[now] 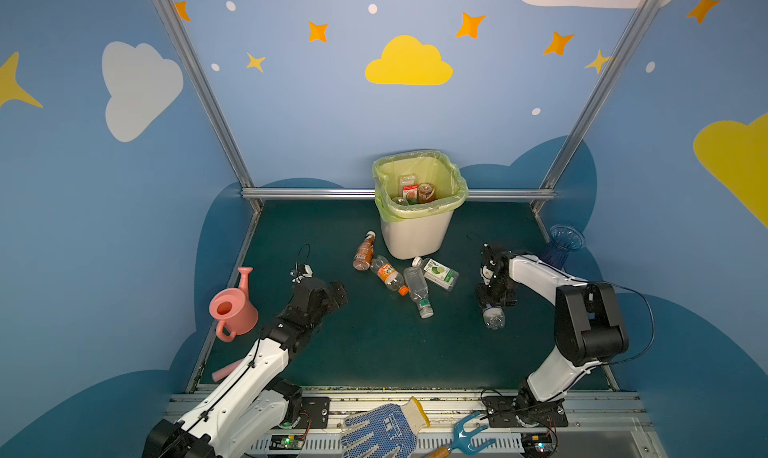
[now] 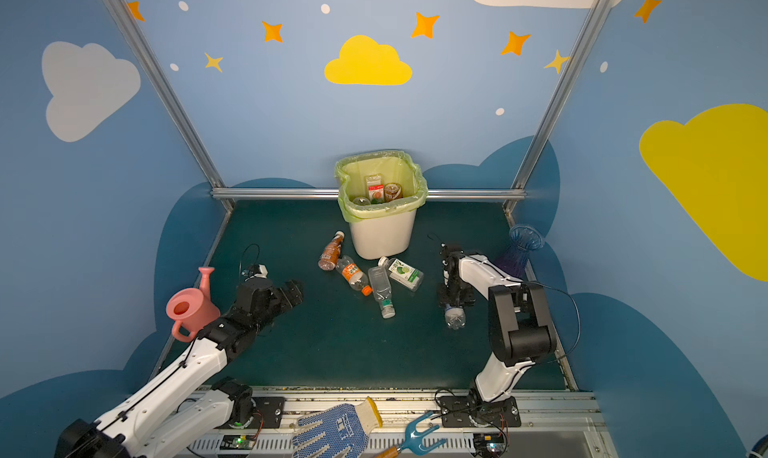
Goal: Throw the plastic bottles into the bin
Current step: 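Grasp the blue-capped clear bottle with the right gripper and lift it, then carry the blue-capped bottle over the bin with the right gripper and release it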
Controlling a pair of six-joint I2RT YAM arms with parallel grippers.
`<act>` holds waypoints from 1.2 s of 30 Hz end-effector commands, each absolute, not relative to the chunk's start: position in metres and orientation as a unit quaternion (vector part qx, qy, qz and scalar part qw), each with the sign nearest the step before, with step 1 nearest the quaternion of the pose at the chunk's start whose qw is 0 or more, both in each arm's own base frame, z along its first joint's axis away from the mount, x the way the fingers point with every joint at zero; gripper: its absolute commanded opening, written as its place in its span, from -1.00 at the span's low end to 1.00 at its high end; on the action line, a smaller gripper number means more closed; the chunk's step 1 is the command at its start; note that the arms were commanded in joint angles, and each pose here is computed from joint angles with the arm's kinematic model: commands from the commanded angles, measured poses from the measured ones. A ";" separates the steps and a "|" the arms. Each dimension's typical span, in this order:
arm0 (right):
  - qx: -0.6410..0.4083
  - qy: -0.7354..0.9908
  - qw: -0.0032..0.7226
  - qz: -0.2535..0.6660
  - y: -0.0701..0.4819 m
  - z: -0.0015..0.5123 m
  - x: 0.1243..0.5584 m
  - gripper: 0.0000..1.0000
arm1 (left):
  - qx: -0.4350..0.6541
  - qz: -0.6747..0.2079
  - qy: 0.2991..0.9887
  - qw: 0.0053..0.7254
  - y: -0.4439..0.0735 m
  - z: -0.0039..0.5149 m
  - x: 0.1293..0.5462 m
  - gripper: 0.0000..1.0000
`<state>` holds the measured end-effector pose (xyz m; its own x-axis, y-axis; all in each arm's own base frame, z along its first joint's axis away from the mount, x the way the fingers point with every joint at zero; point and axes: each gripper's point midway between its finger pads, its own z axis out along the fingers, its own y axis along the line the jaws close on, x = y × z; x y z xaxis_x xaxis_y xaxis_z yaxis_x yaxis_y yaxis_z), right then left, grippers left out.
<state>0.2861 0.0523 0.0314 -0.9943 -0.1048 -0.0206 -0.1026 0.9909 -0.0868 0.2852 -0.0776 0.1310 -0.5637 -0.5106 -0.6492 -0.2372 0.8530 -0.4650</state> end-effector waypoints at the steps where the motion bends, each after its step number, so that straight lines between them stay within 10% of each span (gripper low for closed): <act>1: -0.056 0.997 0.004 -0.060 0.048 0.035 0.285 0.05 | -0.224 -0.151 0.870 0.412 -0.070 0.125 0.281 1.00; 11: -0.025 0.986 0.161 0.047 0.070 0.139 0.333 -0.16 | -0.241 -0.144 0.870 0.405 -0.064 0.116 0.282 1.00; 25: 0.037 0.707 0.676 0.206 0.058 0.561 0.358 -0.17 | -0.261 -0.140 0.880 0.371 -0.060 0.093 0.291 1.00; 36: -0.159 0.823 0.428 0.337 0.260 0.422 0.464 0.10 | -0.259 -0.150 0.886 0.355 -0.067 0.088 0.293 1.00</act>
